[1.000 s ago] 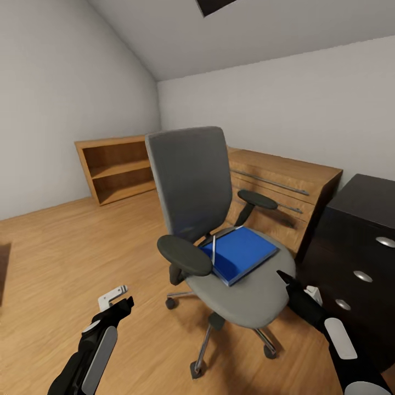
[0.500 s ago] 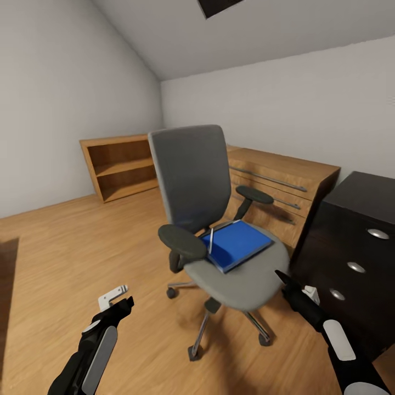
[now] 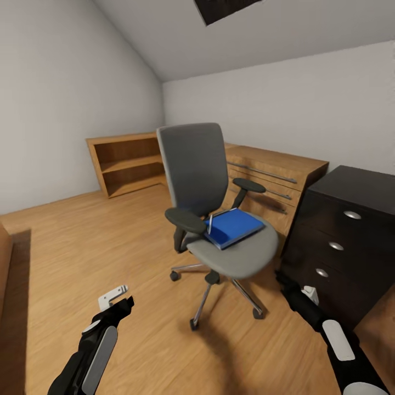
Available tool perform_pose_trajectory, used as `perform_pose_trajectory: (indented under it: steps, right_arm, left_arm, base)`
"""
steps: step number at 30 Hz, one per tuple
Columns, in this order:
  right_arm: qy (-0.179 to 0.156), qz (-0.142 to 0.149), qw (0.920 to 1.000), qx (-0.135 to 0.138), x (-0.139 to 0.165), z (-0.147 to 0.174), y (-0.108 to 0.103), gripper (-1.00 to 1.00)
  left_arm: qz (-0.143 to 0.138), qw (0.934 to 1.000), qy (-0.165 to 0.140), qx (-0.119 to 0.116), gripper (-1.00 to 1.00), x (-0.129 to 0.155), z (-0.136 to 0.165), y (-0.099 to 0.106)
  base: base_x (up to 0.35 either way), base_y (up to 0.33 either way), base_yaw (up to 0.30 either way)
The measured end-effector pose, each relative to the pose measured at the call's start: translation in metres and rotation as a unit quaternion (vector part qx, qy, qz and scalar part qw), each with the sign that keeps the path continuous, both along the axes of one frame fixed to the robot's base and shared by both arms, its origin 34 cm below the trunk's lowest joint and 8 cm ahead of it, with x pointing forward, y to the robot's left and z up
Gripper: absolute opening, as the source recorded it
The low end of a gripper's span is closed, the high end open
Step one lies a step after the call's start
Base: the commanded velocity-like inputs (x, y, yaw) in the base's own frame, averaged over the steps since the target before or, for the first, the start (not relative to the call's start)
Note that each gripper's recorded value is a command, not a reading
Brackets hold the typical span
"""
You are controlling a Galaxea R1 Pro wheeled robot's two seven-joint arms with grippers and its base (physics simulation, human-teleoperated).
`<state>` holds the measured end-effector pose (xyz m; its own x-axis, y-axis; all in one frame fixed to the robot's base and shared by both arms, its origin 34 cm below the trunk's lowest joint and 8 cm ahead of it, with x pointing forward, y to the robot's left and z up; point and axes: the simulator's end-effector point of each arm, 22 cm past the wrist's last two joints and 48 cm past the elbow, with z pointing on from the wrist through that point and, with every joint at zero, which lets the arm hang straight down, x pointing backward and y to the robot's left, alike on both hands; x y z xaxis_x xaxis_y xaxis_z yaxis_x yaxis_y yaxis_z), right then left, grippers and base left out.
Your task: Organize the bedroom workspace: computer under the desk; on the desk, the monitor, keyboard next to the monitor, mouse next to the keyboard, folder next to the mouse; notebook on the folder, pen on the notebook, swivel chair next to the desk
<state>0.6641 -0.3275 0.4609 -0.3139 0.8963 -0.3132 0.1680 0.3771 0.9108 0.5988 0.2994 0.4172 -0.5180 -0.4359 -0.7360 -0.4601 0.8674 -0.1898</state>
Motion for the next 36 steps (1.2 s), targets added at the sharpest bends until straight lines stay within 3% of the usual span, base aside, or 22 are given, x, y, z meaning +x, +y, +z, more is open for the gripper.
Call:
perform_pose_trajectory:
  steps: [19,26,36]
  right_arm:
    - [0.01,0.009,0.9999,0.007,-0.003,-0.01,0.015,1.0]
    - [0.014,0.05,0.9986,-0.003,-0.002,-0.012,0.047,1.0]
    - [0.015,0.058,0.9982,-0.004,-0.002,-0.013,0.056,1.0]
  left_arm:
    - [0.0,1.0,0.0,0.0,1.0,0.0,0.0,0.0]
    - [0.0,1.0,0.0,0.0,1.0,0.0,0.0,0.0]
    - [0.0,1.0,0.0,0.0,1.0,0.0,0.0,0.0]
  base:
    - [-0.068,0.028,0.0]
    - [0.0,0.0,0.0]
    - [0.032,0.005,0.0]
